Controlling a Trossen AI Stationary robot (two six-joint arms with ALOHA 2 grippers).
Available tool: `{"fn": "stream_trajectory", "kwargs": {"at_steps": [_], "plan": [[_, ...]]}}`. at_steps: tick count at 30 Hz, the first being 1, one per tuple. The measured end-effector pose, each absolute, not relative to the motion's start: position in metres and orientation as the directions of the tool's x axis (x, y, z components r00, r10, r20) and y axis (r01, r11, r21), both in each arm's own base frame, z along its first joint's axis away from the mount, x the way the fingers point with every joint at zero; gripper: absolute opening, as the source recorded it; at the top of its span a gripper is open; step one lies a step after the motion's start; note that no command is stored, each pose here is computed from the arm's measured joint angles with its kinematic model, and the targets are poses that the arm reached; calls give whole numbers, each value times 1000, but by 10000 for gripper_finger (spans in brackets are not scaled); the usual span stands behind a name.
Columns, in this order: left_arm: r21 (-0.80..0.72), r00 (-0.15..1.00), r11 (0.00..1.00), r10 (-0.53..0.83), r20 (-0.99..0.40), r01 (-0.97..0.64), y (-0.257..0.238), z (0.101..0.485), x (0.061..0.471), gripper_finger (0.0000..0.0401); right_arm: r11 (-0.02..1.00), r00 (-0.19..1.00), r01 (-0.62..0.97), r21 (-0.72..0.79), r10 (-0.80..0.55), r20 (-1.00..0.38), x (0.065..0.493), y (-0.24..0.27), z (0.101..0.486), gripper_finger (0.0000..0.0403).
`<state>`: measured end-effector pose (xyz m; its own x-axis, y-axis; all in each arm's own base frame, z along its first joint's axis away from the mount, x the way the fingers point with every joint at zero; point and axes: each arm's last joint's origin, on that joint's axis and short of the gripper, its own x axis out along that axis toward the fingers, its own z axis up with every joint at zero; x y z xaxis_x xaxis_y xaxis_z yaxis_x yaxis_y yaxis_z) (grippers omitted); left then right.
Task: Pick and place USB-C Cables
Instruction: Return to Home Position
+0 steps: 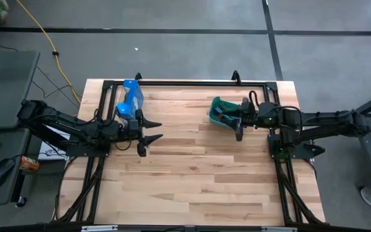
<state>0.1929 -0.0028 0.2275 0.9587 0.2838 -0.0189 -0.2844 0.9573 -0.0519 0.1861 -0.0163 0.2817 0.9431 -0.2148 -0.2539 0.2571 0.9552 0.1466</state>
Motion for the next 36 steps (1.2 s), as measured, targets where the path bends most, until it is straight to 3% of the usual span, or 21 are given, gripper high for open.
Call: {"fn": "stream_trajectory", "kwargs": {"at_steps": [6, 13, 23, 36], "plan": [[-33, 951, 954, 293, -101, -298, 6, 226, 181, 176, 954, 942, 259, 152, -214, -258, 186, -16, 281, 167], [-56, 920, 930, 348, -183, -363, 15, 229, 147, 17, 951, 938, 274, 141, -232, -257, 186, -17, 281, 167], [-92, 930, 928, 352, -108, -362, 14, 235, 103, 1, 947, 934, 286, 144, -242, -261, 186, -17, 281, 167], [-130, 962, 953, 270, -40, -273, 11, 181, 90, 0, 947, 931, 288, 143, -242, -272, 186, -17, 280, 167]]}}
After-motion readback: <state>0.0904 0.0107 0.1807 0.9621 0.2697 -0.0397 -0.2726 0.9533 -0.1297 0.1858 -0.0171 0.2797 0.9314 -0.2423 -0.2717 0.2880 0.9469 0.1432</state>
